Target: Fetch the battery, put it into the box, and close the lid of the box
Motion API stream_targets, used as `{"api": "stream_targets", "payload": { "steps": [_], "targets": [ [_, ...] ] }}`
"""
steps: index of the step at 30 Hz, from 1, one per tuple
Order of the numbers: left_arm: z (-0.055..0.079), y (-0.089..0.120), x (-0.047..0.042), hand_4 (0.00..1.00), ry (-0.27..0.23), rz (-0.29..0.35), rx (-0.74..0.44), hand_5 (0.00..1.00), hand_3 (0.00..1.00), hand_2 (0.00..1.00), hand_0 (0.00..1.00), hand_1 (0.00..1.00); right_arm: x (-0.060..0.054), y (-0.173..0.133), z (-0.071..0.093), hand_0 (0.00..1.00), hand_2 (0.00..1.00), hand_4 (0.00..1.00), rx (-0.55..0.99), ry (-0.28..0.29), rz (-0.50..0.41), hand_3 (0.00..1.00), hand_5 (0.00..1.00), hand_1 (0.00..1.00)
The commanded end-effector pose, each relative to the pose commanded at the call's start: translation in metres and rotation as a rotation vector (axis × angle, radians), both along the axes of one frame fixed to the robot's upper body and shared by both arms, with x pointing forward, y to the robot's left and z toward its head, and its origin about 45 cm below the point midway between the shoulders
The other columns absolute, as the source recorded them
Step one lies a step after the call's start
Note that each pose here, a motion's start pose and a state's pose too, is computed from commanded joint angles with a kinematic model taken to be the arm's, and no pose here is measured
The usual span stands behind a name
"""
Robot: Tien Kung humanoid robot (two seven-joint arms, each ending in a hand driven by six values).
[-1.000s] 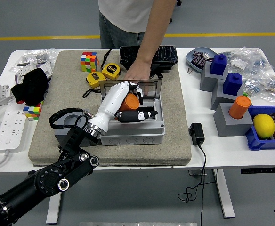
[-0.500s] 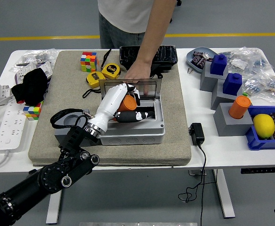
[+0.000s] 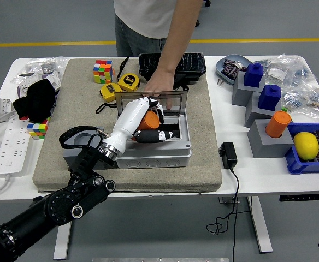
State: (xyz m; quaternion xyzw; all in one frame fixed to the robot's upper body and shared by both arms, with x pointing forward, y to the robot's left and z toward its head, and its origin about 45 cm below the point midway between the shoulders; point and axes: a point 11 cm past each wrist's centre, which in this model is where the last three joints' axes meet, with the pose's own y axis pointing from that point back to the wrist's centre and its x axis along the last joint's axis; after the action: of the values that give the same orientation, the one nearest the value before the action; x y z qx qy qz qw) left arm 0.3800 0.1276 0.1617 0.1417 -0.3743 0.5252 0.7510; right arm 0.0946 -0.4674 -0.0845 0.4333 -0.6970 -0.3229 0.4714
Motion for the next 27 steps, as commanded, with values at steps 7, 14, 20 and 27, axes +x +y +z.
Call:
{"api": "stream_targets", "payload": {
  "steps": [7,14,20,27],
  "targets": [
    [-0.001,-0.001,0.0005,0.998,0.011,-0.011,0.019,0.301,0.359,0.351,0.386,0.437,0.000,0.000,0.000,0.880,0.783,0.998,0.001,-0.001,-0.001,0.826,0.998,0.844],
    [0.003,-0.001,0.0029,0.998,0.002,-0.013,0.031,0.327,0.517,0.523,0.605,0.622,0.001,0.000,0.000,0.879,0.783,0.998,0.002,-0.002,-0.002,0.826,0.998,0.843],
    [0.008,-0.003,0.0033,0.998,-0.012,-0.017,0.030,0.339,0.534,0.543,0.661,0.664,0.001,0.000,0.000,0.879,0.783,0.998,0.003,-0.004,-0.003,0.826,0.998,0.843],
    [0.025,-0.016,-0.0044,0.998,-0.056,-0.056,-0.009,0.354,0.535,0.544,0.662,0.672,0.000,0.001,0.000,0.879,0.783,0.998,0.004,-0.003,-0.006,0.826,0.998,0.842]
  ]
}}
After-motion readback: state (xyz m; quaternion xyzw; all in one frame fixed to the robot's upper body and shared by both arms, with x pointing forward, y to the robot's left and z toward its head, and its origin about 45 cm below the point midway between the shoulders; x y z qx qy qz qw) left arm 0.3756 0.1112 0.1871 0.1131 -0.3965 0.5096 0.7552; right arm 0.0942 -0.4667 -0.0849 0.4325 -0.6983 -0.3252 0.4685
